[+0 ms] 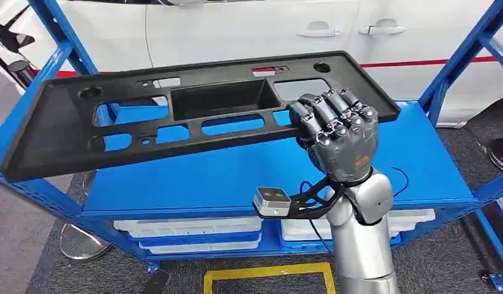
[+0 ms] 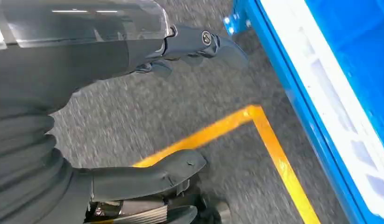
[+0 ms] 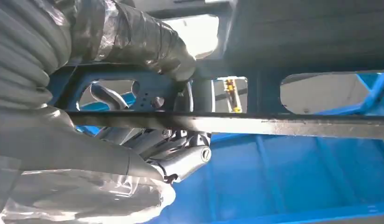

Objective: Take the parts from the cabinet and place them on the table.

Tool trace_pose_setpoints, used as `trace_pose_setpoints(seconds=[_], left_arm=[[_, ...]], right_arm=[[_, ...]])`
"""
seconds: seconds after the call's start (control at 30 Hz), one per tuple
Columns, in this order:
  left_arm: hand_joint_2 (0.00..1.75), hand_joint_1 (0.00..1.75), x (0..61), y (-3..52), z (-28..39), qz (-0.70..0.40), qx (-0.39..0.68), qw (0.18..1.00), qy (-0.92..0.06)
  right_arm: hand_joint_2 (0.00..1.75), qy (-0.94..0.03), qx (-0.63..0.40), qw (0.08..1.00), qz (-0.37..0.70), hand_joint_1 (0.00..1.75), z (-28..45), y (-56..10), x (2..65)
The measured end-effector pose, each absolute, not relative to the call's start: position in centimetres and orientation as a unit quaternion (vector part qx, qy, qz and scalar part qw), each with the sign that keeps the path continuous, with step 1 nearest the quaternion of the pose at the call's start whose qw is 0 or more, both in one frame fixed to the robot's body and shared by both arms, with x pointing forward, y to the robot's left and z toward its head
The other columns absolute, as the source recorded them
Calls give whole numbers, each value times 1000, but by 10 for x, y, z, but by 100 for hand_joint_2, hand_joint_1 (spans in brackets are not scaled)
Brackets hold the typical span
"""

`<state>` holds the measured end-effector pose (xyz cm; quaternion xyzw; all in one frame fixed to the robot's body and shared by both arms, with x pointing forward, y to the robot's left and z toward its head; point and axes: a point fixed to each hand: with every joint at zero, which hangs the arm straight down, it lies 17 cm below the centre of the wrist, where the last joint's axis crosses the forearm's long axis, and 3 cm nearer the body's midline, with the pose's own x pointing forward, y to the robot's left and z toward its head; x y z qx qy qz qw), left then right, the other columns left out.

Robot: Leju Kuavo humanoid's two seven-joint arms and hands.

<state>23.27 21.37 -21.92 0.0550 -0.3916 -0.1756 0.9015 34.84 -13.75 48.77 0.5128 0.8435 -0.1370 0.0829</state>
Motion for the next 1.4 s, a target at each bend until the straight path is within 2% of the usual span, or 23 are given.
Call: trace_pose_setpoints(seconds=[0.57, 1.4], left_arm=[[175, 0, 220, 211, -229, -166, 65, 920, -349], [175, 0, 226, 209, -226, -160, 61, 919, -354]], right_arm=[[175, 859, 487, 80, -134, 175, 490, -122, 351], [175, 869, 470, 84, -132, 175, 497, -105, 352]])
